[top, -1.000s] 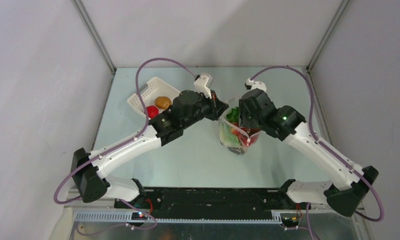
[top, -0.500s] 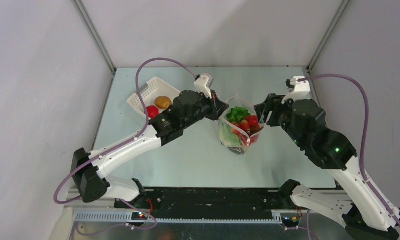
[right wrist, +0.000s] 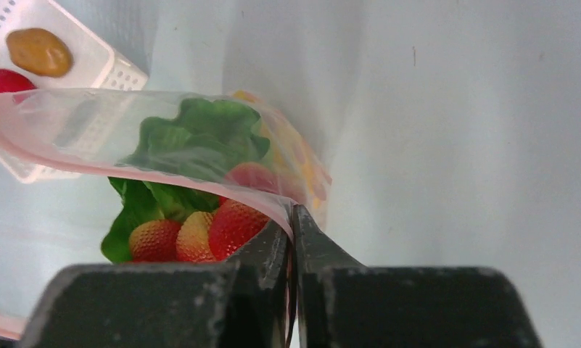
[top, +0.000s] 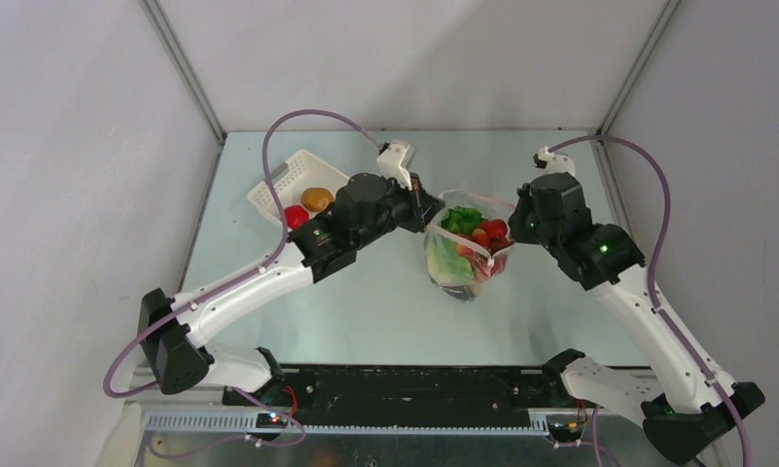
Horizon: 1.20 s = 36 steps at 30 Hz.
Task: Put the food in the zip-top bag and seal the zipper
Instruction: Adjust the zipper food storage bag at the center of the board.
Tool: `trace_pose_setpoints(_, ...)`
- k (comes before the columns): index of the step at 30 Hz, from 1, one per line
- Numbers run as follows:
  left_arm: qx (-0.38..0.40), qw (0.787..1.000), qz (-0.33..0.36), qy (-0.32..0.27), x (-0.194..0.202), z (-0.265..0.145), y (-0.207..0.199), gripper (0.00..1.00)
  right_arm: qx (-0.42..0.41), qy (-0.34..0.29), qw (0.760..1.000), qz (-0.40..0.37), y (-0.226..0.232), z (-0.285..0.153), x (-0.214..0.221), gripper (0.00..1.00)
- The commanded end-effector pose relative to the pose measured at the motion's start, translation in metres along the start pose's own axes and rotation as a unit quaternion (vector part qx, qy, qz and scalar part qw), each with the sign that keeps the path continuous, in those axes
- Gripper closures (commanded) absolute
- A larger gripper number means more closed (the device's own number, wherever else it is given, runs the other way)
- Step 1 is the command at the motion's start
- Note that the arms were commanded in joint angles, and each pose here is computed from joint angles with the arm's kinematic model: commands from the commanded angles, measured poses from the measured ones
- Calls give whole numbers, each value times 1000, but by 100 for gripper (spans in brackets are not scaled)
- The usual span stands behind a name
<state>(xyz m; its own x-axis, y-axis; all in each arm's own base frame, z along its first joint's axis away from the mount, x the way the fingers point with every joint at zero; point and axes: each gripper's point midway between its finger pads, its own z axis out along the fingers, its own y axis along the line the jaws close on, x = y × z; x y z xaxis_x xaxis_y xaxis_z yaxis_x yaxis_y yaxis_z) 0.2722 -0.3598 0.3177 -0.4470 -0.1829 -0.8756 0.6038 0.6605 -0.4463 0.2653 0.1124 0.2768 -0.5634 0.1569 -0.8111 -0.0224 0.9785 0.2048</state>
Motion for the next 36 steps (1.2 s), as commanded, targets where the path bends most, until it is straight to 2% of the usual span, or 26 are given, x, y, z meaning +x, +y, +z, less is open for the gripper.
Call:
trace_pose_setpoints(1,22,997,8,-67,-50,-12,-21,100,-38,-47,998,23,13,-8,-26,100)
trace_pose_setpoints(6,32,997,7,-66,-55,-8,-29,100,-152,-56,987,8,56,-30,-38,100)
trace_pose_setpoints(11,51,996,3,-73,-62,-9,-38,100,-310,-28,949,-38,116,-54,-29,100)
trace_pose_setpoints(14,54,996,3,-75,-63,-11,-40,100,-370,-6,927,-63,140,-63,-22,100)
trace_pose_setpoints(16,48,996,4,-79,-66,-14,-38,100,-357,-4,932,-66,141,-59,-23,100)
trace_pose_setpoints(18,36,996,6,-87,-68,-20,-32,100,-284,-26,957,-56,121,-46,-31,100)
trace_pose_setpoints(19,33,995,7,-96,-73,-26,-32,100,-216,-46,974,-47,98,-36,-38,100)
trace_pose_setpoints(21,16,994,12,-111,-79,-34,-25,100,-122,-62,990,-29,64,-26,-44,99)
trace_pose_setpoints(24,-6,992,18,-128,-85,-44,-16,100,-19,-59,998,-5,21,-17,-39,97)
trace_pose_setpoints(27,-24,989,18,-145,-90,-54,-7,100,33,-48,998,14,-3,-15,-33,97)
trace_pose_setpoints(31,-28,989,20,-144,-87,-56,-5,100,18,-50,998,20,-1,-14,-33,96)
trace_pose_setpoints(36,-26,991,20,-130,-79,-45,-5,100,-107,-40,993,4,43,-18,-30,97)
